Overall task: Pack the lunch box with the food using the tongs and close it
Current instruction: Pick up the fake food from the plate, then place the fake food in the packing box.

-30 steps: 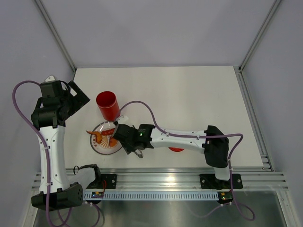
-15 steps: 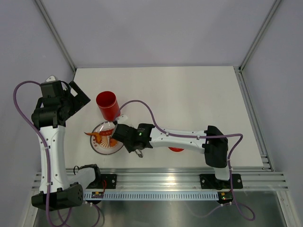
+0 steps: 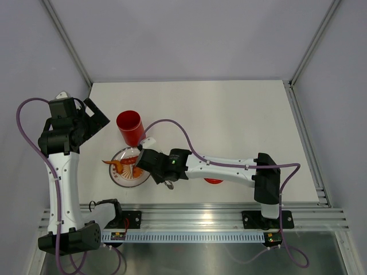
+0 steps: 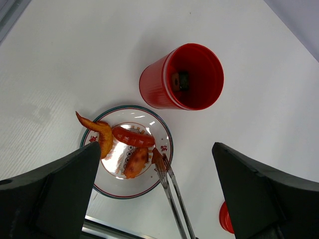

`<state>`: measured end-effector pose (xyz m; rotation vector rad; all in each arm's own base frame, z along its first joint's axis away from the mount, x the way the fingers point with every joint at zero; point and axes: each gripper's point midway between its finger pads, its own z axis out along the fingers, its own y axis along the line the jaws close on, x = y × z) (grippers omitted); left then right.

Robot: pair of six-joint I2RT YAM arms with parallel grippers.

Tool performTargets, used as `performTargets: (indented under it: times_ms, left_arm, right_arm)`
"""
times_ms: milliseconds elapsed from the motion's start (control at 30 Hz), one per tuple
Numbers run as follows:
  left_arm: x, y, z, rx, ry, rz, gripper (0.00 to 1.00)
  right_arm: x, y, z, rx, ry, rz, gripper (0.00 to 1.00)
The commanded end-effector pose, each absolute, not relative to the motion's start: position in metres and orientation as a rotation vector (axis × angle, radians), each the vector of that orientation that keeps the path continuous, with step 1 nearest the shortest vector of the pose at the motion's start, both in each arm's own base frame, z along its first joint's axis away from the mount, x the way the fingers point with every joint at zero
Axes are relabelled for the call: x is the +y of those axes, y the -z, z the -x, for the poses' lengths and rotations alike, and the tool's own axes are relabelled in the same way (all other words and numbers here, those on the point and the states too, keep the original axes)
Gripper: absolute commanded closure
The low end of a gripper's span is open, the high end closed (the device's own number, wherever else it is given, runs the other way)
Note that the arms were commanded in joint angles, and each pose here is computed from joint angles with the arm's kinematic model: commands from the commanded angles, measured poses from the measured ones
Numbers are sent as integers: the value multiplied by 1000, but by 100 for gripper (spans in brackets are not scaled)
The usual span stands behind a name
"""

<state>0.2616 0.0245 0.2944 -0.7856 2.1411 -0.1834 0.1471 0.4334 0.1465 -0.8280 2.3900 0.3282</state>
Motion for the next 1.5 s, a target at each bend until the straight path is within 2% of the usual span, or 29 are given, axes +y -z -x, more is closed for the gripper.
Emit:
performTargets:
  times_ms: [0,333,667,800,1067,1467]
  left_arm:
    - [23,-307,-264,2097,205,746,1]
    - [25,-298,-267,2115,196,763,1]
    - [26,-308,-266,2096,194,760,1]
    - [37,-315,-261,2080,119,779,1]
    - [35,-325,-258,2050,135,774,1]
    - [31,-317,-258,2065,160,765,1]
  right_arm:
    - [438,-192,-150,2304,-405,784,95]
    - [437,-227,-170,2178,-351,815,99]
    - [448,-292,-193,2049,-443,773,100]
    - [450,-309,-213,2022,-454,731,100]
    - [461,-307,-257,2019,-464,687,100]
    - [485,-269,-288,2057,-441,677,98]
